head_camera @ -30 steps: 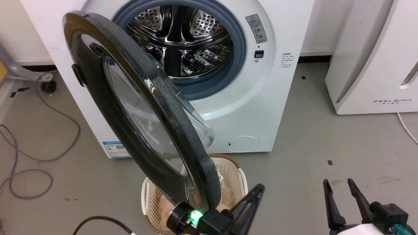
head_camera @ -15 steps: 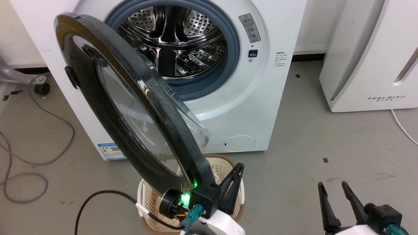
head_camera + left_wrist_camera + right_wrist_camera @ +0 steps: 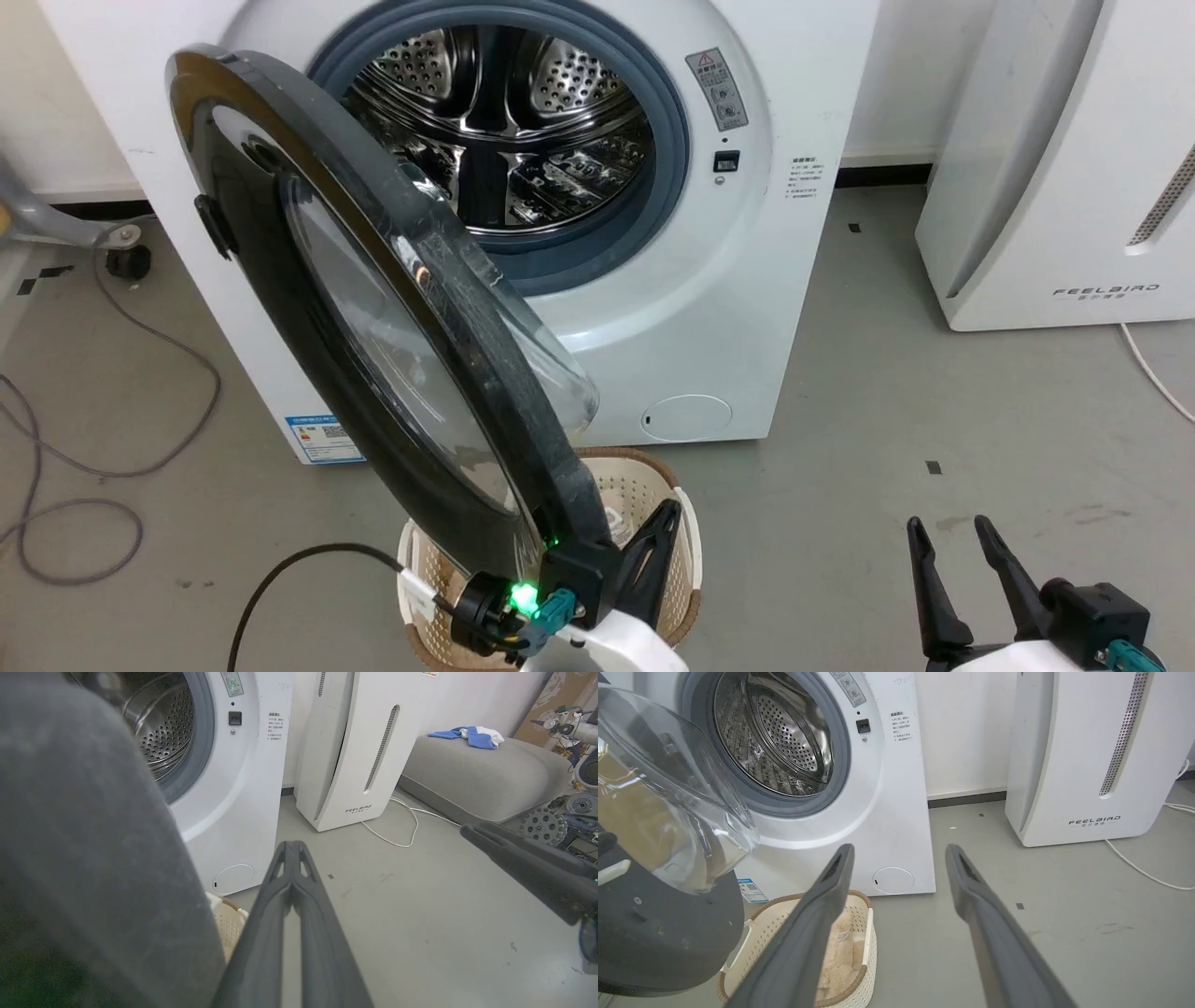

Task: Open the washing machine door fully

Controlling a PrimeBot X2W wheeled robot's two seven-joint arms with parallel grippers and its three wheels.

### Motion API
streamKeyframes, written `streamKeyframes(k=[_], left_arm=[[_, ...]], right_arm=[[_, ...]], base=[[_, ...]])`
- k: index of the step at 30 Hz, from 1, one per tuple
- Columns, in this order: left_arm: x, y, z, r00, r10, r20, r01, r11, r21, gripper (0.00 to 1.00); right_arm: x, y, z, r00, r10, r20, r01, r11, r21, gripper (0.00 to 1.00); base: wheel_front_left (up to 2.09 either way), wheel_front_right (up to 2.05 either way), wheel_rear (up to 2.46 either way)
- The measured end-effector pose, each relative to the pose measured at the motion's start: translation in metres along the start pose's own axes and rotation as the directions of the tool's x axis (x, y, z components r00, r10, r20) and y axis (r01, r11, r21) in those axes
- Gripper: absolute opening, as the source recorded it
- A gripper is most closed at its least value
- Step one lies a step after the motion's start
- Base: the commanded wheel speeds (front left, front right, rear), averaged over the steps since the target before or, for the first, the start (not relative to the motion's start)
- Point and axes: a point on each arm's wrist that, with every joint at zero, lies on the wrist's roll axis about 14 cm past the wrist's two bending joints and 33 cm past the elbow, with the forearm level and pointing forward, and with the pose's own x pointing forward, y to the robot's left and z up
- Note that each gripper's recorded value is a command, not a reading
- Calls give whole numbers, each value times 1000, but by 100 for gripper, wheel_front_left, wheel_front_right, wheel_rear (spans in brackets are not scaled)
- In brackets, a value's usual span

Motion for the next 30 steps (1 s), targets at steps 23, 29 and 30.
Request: streamKeyframes(k=[23,29,30], left_arm=[[-98,62,10,957,289,-24,-289,957,4,0],[-130,94,19,899,437,2,-437,899,9,0],[-136,100,21,887,462,12,-462,887,10,0]], right_arm=[[12,38,-17,992,118,-51,-117,993,17,100],[23,63,-22,979,193,-68,-192,981,18,100],[25,67,-22,976,204,-70,-203,979,18,100]], base=[[0,0,0],[0,0,0],[0,0,0]])
